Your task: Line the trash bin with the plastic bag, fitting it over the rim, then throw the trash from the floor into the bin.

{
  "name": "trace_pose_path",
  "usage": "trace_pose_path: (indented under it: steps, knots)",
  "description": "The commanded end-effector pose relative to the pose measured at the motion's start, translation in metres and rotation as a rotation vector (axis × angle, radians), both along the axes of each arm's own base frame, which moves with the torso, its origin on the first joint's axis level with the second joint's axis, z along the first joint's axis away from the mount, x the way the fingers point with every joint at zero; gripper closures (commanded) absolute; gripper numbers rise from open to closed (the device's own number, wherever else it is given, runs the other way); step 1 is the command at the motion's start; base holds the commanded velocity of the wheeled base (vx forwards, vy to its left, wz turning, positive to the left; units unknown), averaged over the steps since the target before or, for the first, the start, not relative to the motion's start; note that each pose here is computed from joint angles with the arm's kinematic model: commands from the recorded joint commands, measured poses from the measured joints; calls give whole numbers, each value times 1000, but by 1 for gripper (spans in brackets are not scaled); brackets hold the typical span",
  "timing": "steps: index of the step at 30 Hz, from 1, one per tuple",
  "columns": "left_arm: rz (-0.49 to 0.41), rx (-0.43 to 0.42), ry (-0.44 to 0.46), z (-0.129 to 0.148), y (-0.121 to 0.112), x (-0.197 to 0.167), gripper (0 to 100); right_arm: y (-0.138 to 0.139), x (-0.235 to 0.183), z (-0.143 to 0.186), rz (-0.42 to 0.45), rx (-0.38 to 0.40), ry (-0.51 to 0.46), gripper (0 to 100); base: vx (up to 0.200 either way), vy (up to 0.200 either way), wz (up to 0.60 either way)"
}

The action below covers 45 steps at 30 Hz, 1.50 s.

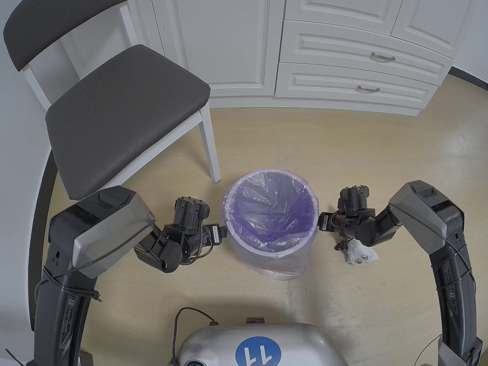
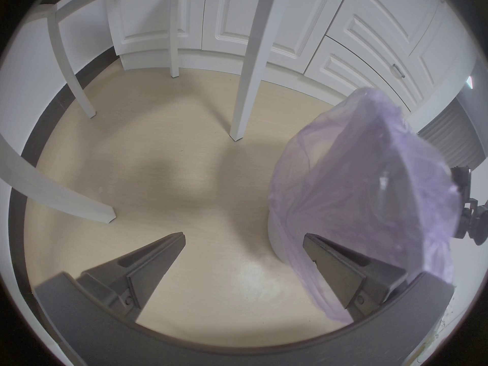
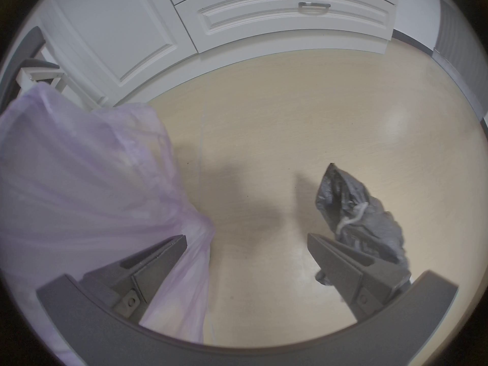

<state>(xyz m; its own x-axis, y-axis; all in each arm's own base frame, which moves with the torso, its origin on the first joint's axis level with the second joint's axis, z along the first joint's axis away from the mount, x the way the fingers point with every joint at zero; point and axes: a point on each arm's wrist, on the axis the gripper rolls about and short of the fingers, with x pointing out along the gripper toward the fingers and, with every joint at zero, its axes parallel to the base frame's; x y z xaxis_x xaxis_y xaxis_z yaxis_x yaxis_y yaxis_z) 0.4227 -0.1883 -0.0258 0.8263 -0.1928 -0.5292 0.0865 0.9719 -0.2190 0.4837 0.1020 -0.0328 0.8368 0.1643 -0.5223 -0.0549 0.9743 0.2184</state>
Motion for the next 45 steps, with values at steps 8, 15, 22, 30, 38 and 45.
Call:
trace_pose_path:
  steps: [8,15,22,30,38,45]
  knots:
    - [3,0,-4,63,30,-56,0,-29,-60,81,43,-89,-24,0,0,0,0]
    - [-29,18,-9,94,50,-100,0,-25,-119,125,127,-164,-108,0,0,0,0]
    - [-92,32,-52,118,67,-151,0,-30,-164,137,165,-228,-197,0,0,0,0]
    - [-158,32,-147,141,81,-201,0,-49,-166,115,28,-363,-102,0,0,0,0]
    - [-142,-44,-305,173,105,-249,0,-85,-105,34,-48,-407,57,0,0,0,0]
    - [-89,-60,-435,200,116,-253,0,-98,-55,-20,-70,-406,90,0,0,0,0]
